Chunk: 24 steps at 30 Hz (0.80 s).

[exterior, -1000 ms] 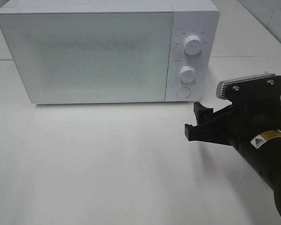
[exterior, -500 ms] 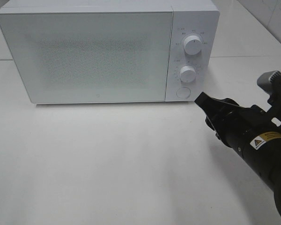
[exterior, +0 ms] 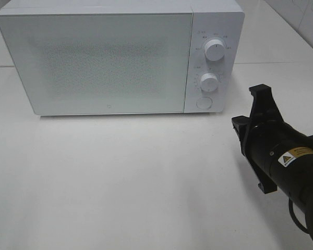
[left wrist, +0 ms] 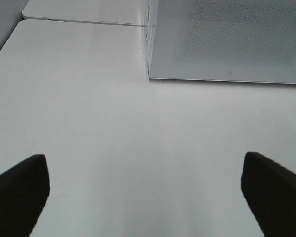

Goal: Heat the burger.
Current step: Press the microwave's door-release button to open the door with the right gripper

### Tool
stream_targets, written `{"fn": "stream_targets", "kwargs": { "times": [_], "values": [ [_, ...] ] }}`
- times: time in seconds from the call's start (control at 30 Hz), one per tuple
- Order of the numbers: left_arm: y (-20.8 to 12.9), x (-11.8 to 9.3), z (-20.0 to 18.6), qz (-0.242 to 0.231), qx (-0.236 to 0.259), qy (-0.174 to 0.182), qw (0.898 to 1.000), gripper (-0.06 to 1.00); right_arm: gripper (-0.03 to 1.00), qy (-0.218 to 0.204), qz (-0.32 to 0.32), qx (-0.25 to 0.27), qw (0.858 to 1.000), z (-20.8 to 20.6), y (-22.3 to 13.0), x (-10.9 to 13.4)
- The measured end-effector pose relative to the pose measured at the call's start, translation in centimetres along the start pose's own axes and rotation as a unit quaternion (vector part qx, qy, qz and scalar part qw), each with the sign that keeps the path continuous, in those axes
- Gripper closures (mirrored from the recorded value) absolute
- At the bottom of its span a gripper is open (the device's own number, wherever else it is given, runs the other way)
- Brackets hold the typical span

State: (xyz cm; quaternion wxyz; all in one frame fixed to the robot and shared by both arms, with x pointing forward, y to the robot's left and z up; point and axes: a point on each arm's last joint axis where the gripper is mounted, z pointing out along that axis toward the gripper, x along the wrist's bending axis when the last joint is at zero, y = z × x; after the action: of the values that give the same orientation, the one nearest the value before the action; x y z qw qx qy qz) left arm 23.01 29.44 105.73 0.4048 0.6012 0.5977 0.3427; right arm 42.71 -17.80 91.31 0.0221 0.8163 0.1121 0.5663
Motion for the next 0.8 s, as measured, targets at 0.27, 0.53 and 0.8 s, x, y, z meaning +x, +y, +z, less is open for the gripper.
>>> {"fn": "stream_targets", "kwargs": {
  "times": [0.27,0.53,0.8],
  "values": [
    [0.0,0.0,0.0,0.0,0.0,0.0,1.0,-0.03,0.94,-0.006,0.03,-0.001,1.0,0.3,-0.2,-0.1],
    [0.0,0.0,0.0,0.0,0.0,0.0,1.0,-0.03,0.94,-0.021,0.042,-0.004,0.999,2.1,-1.6,-0.6],
    [0.0,0.0,0.0,0.0,0.0,0.0,1.0,-0.03,0.94,-0.031,0.046,-0.016,0.998,3.9,-2.7,-0.9]
  ]
}}
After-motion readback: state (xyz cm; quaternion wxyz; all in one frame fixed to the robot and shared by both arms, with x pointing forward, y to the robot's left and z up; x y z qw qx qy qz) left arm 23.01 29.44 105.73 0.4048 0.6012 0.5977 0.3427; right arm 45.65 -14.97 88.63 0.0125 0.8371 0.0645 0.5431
